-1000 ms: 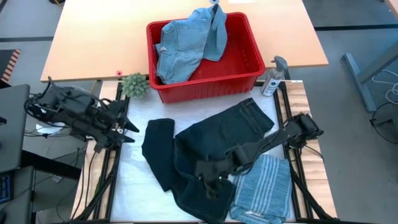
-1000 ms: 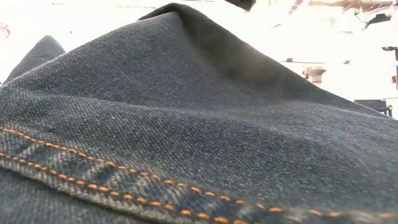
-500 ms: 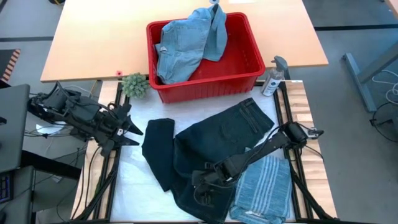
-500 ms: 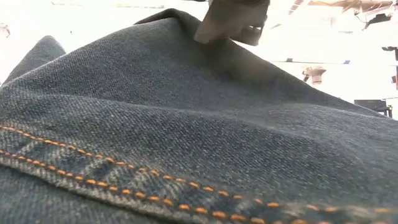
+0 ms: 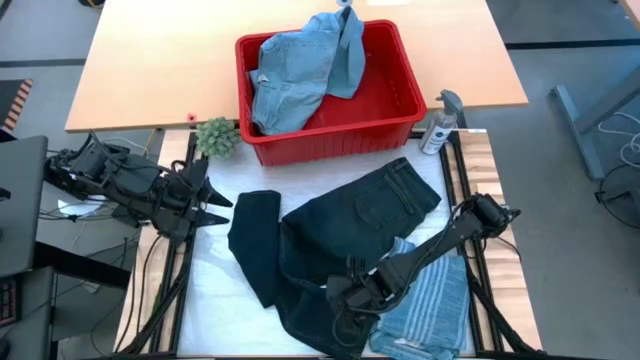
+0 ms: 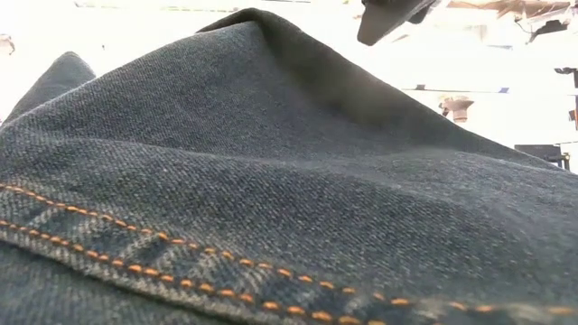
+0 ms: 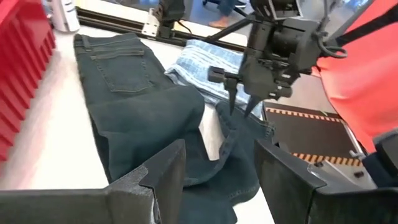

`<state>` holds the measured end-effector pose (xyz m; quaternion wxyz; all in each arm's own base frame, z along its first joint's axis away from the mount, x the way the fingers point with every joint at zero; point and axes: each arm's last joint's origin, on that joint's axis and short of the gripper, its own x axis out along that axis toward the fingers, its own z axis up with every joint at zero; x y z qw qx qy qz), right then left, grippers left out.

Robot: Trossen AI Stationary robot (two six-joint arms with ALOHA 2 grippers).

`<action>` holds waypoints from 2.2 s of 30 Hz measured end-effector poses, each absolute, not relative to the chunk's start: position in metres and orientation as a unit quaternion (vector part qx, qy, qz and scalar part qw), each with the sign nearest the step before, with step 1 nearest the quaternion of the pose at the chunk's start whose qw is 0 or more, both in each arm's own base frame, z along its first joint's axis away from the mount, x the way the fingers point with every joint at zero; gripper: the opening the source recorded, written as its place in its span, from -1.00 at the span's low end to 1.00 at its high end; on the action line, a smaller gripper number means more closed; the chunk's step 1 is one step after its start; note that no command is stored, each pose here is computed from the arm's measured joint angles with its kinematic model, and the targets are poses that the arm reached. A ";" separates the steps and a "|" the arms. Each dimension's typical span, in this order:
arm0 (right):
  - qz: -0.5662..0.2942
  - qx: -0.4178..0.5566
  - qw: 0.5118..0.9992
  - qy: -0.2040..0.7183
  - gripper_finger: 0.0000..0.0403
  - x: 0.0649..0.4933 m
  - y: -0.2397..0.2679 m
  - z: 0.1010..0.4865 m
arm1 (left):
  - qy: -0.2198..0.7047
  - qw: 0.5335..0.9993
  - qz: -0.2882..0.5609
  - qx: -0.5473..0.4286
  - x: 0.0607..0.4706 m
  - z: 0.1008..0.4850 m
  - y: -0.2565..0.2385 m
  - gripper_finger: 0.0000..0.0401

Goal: Fold Laundry from Bin
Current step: Fold the blue denim pants

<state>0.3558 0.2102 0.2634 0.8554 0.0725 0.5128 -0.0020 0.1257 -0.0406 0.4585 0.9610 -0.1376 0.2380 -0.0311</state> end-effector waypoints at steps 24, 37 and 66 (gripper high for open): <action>-0.008 0.041 0.866 0.498 -0.28 0.373 0.188 0.230 | 0.265 0.953 -0.014 -0.145 0.147 0.451 -0.048 -0.11; 0.060 0.057 0.843 0.532 -0.92 0.375 0.166 0.272 | 0.274 0.952 -0.019 -0.137 0.145 0.449 -0.048 -0.11; -0.016 0.039 0.808 0.588 -0.32 0.344 -0.049 0.372 | 0.317 0.925 -0.099 -0.182 0.147 0.438 -0.063 -0.11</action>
